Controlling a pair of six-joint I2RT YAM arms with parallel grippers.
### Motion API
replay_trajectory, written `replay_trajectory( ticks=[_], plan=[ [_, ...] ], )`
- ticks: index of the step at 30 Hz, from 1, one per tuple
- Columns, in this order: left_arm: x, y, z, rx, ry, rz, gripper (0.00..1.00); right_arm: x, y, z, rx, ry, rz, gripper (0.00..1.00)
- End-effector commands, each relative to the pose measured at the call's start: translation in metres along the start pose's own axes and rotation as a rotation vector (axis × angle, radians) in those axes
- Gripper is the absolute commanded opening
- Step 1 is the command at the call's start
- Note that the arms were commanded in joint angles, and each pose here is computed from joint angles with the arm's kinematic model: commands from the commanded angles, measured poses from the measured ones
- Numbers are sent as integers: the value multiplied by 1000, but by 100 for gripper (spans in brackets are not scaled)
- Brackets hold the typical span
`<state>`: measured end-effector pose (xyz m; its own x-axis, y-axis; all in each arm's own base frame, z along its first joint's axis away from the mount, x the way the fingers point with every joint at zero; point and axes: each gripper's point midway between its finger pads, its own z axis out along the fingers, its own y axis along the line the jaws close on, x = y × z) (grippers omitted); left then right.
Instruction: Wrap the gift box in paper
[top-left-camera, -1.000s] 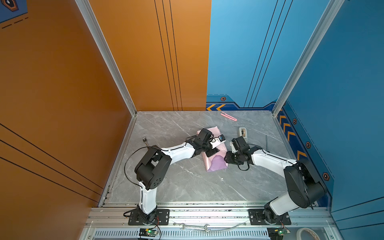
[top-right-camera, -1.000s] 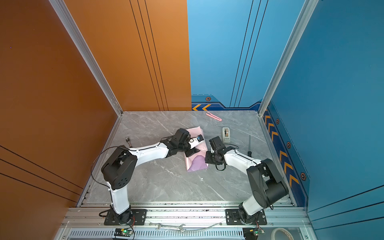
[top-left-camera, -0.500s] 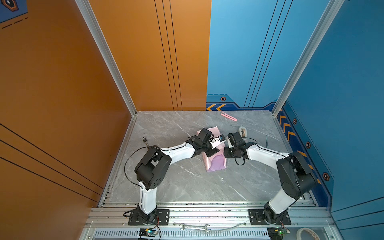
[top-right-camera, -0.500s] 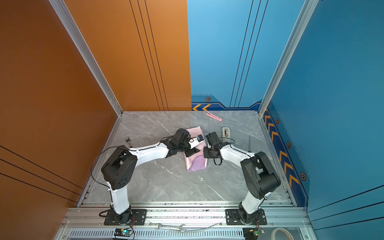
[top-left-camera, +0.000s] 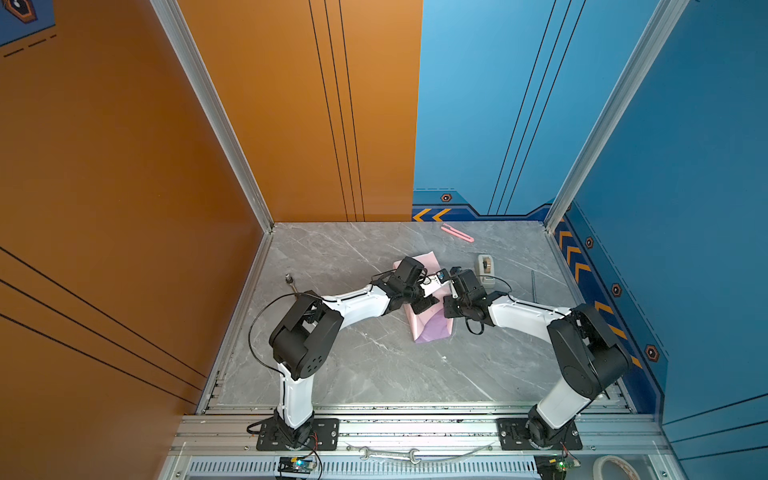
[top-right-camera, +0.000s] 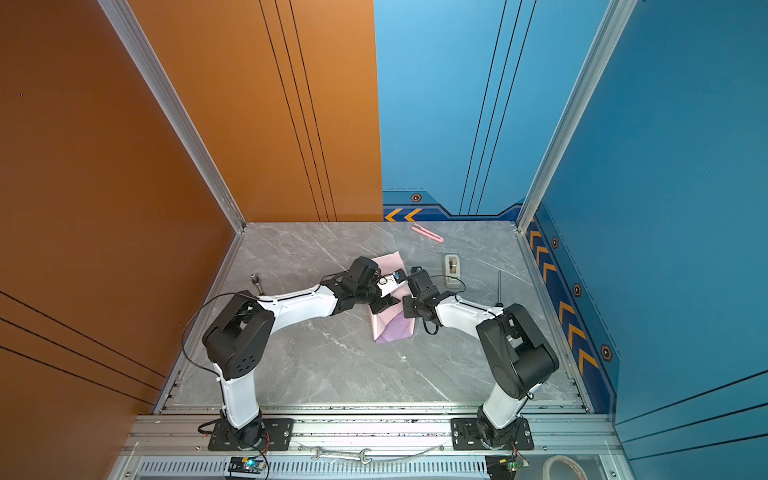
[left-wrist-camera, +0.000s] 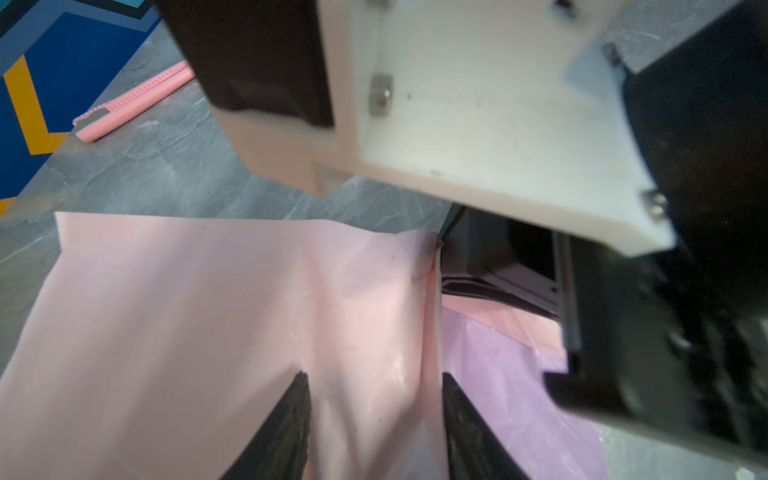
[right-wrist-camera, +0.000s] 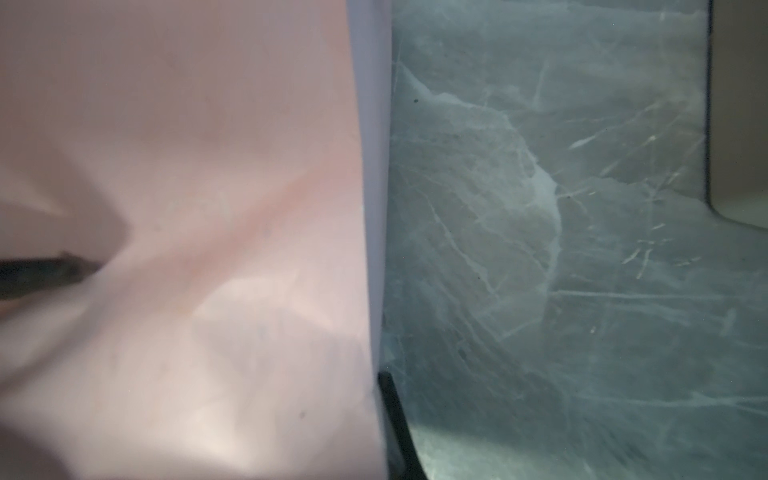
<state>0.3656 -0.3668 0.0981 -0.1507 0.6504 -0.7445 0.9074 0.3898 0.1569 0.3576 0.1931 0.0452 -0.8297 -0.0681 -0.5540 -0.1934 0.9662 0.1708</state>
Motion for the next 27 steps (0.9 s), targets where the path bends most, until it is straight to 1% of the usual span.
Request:
replay_trajectory(
  ticks=[1, 2, 3, 4, 6, 7, 8, 11, 12, 15, 16, 18, 20, 23, 27],
  plan=[
    [30, -18, 3, 71, 85, -44, 49, 1, -10, 7, 53, -33, -13, 6],
    [30, -18, 3, 72, 85, -43, 49, 1, -9, 8, 46, -33, -13, 11],
    [31, -18, 3, 72, 86, -43, 49, 1, -8, 8, 43, -36, -11, 19],
    [30, -18, 3, 72, 84, -42, 49, 1, -7, 8, 37, -39, -11, 24],
    [31, -19, 3, 72, 85, -43, 49, 1, -5, 9, 29, -41, -6, 25],
    [30, -19, 3, 72, 83, -42, 49, 2, -6, 10, 32, -41, -4, 23],
    [30, -18, 3, 71, 84, -43, 49, 3, -6, 11, 33, -38, -2, 19],
    [30, -18, 3, 70, 83, -44, 50, 4, -7, 12, 29, -51, 6, 3],
    [30, -19, 3, 71, 84, -43, 49, 3, -7, 12, 27, -59, 11, 0],
    [30, -19, 3, 71, 84, -43, 49, 4, -8, 9, 32, -69, 19, 0],
    [29, -19, 3, 71, 82, -42, 49, 4, -9, 7, 35, -70, 21, 3],
    [30, -19, 3, 71, 81, -43, 49, 6, -9, 4, 34, -63, 25, 21],
    [29, -18, 3, 71, 81, -43, 49, 11, -9, 0, 20, -54, 31, 32],
    [30, -18, 3, 69, 82, -44, 49, 23, -8, -6, -3, -43, 53, 34],
    [29, -18, 2, 68, 80, -43, 49, 38, -5, -6, -36, -22, 83, 33]
  ],
)
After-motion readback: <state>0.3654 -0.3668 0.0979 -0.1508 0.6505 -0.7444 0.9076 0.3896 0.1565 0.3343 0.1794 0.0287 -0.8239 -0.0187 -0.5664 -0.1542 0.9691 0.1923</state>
